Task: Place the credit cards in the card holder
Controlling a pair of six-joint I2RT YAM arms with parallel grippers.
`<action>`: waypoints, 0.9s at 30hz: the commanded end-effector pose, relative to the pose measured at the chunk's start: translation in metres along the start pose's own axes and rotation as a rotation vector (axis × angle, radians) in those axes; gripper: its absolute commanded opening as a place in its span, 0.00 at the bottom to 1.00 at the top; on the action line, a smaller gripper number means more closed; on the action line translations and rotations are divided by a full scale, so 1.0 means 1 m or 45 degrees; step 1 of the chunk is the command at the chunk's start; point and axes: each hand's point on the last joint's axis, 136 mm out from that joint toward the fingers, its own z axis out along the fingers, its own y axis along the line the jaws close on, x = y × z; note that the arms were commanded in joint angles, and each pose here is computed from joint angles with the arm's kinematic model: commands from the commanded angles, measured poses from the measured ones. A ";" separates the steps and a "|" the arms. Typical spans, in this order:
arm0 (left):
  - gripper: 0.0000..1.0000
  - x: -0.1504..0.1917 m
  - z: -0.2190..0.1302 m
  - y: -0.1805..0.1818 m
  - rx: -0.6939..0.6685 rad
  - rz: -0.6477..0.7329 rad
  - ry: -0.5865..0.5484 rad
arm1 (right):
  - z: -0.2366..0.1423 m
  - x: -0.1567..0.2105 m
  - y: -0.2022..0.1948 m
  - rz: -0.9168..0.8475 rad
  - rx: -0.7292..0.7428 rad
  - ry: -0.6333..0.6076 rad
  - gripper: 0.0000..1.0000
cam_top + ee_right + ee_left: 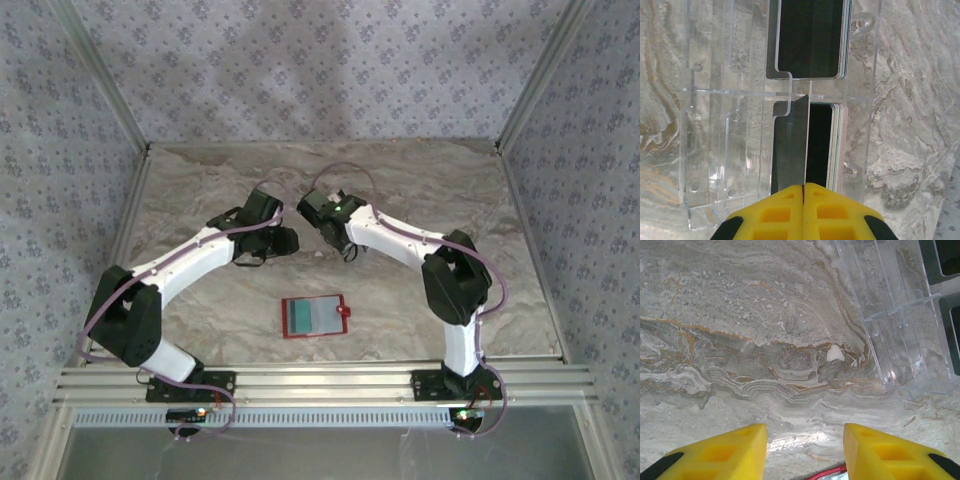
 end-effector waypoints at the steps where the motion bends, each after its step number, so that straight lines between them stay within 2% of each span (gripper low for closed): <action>1: 0.44 0.003 -0.008 0.001 0.007 0.026 0.016 | -0.021 -0.002 0.003 0.086 -0.136 -0.016 0.00; 7: 0.44 0.003 -0.008 -0.001 0.033 0.016 0.022 | -0.034 -0.005 0.004 0.169 -0.274 -0.054 0.00; 17: 0.45 0.001 -0.031 -0.004 0.080 0.003 -0.056 | -0.083 -0.026 -0.026 0.277 -0.406 -0.283 0.00; 20: 0.47 -0.002 -0.045 -0.022 0.236 -0.009 -0.114 | -0.101 -0.029 -0.026 0.355 -0.583 -0.377 0.00; 24: 0.59 -0.007 -0.080 -0.072 0.583 0.070 -0.161 | -0.130 -0.034 -0.032 0.554 -0.908 -0.548 0.00; 27: 0.64 -0.012 -0.099 -0.086 0.693 0.075 -0.211 | -0.153 -0.036 -0.047 0.668 -1.133 -0.726 0.00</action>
